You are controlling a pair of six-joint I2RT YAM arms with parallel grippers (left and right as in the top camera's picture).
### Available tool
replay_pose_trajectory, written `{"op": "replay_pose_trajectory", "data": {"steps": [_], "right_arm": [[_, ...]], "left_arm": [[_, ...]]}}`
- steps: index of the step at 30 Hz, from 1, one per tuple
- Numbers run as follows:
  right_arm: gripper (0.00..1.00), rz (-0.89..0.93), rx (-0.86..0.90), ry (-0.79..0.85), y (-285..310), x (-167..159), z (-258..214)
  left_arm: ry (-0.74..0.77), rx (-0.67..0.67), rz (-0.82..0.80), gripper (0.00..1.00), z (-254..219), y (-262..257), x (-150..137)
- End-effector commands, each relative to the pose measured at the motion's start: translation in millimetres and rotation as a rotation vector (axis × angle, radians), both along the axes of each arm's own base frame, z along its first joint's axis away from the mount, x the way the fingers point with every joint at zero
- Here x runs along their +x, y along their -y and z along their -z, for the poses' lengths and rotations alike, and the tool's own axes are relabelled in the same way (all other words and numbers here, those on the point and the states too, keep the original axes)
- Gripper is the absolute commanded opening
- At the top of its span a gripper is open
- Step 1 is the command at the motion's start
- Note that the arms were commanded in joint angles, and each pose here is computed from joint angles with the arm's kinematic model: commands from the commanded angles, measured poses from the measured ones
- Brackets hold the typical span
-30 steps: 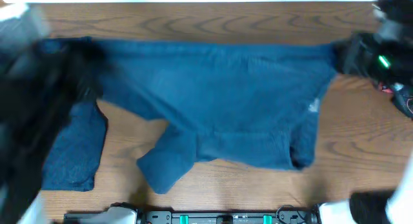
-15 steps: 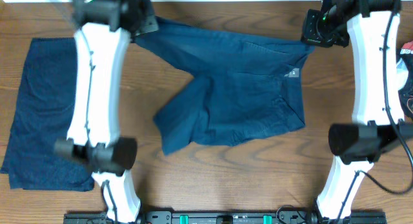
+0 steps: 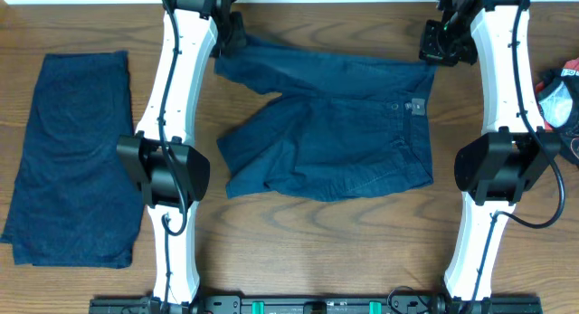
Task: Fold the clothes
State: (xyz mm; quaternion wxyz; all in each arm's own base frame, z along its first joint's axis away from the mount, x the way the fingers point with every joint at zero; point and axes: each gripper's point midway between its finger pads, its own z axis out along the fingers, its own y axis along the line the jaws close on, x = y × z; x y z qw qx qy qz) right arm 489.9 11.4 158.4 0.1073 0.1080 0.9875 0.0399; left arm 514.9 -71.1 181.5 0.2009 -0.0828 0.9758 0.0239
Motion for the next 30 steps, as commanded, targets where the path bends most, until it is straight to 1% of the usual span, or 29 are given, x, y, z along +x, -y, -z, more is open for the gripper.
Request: {"op": "replay_pose_trajectory", "data": {"steps": [1,4,7,11,16,20,24,27,30], "right_arm": [[0.01,0.036,-0.132,-0.004,47,3,6],[0.01,0.031,-0.134,0.01,48,8,7],[0.01,-0.025,-0.154,0.086,48,27,4],[0.01,0.002,-0.158,0.158,54,43,-2],[0.01,0.017,-0.105,0.17,54,49,2],[0.01,0.029,-0.102,0.158,61,46,5],[0.01,0.032,-0.093,0.129,63,39,7],[0.01,0.038,-0.081,0.062,61,24,13],[0.01,0.045,-0.072,-0.02,58,4,18]], "left_arm": [[0.061,0.114,-0.054,0.06,-16,-41,10],[0.1,0.108,-0.074,0.06,-20,-49,19],[0.155,0.101,-0.094,0.06,-26,-57,32],[0.227,0.092,-0.126,0.06,-35,-71,47],[0.235,0.094,-0.159,0.06,-35,-89,50],[0.211,0.099,-0.169,0.06,-32,-96,45],[0.146,0.105,-0.161,0.06,-24,-94,31],[0.051,0.109,-0.142,0.06,-16,-88,9],[-0.039,0.05,-0.119,0.06,-12,-73,-15]]}}
